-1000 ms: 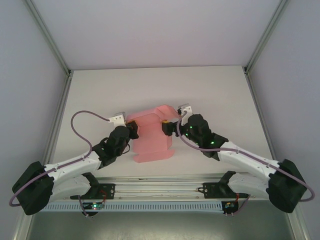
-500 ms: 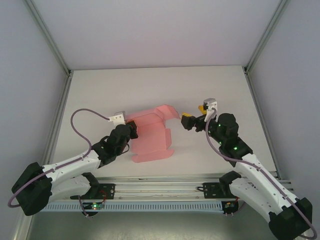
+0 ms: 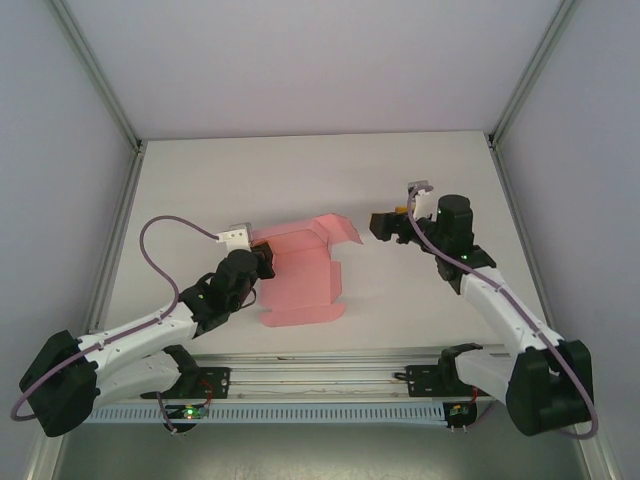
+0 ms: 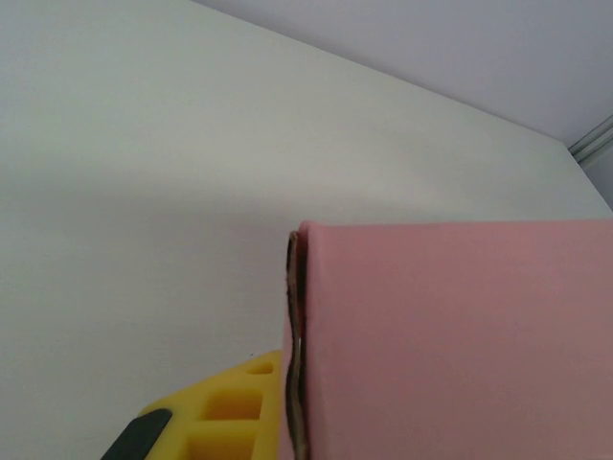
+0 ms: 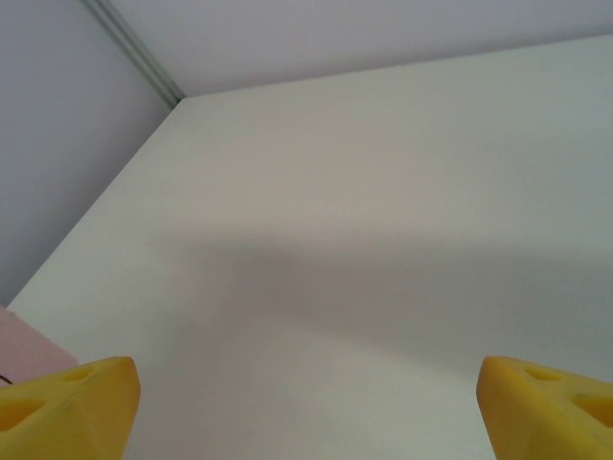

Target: Assemble paper box

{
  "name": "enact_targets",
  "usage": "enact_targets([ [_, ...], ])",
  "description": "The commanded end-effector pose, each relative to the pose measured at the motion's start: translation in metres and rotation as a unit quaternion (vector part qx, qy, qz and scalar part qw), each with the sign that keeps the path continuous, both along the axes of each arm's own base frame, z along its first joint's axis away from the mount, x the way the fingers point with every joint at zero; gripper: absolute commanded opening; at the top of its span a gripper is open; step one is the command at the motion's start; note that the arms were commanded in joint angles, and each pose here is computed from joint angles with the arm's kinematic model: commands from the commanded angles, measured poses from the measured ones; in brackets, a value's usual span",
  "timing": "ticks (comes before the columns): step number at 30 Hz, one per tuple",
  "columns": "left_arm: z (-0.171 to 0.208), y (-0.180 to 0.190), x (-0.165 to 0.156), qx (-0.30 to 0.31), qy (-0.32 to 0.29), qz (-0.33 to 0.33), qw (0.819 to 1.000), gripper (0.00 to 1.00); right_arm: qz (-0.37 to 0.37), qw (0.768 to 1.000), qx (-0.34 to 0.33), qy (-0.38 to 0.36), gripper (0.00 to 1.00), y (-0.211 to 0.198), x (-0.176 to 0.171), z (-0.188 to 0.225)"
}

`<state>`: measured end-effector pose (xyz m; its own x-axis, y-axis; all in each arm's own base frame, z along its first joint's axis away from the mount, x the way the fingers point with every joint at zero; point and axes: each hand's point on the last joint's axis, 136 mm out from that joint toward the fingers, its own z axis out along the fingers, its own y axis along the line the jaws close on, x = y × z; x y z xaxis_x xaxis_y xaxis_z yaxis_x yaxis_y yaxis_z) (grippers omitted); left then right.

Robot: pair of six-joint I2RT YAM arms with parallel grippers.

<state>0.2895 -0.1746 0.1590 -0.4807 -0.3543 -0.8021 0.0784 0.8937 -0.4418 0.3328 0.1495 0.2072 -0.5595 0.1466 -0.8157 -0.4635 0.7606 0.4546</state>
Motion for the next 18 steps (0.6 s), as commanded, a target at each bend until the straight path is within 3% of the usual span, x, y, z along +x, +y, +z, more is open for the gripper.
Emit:
enact_targets([
  [1, 0.009, -0.004, 0.001, 0.001, -0.009, -0.003, 1.000, 0.00, 0.058, 0.998, 0.022, -0.001, 0.90, 0.021, -0.006, 0.009],
  [18, 0.007, -0.010, 0.007, -0.005, -0.002, -0.001, 1.000, 0.00, 0.212, 0.976, 0.039, -0.018, 0.91, 0.093, -0.061, 0.012],
])
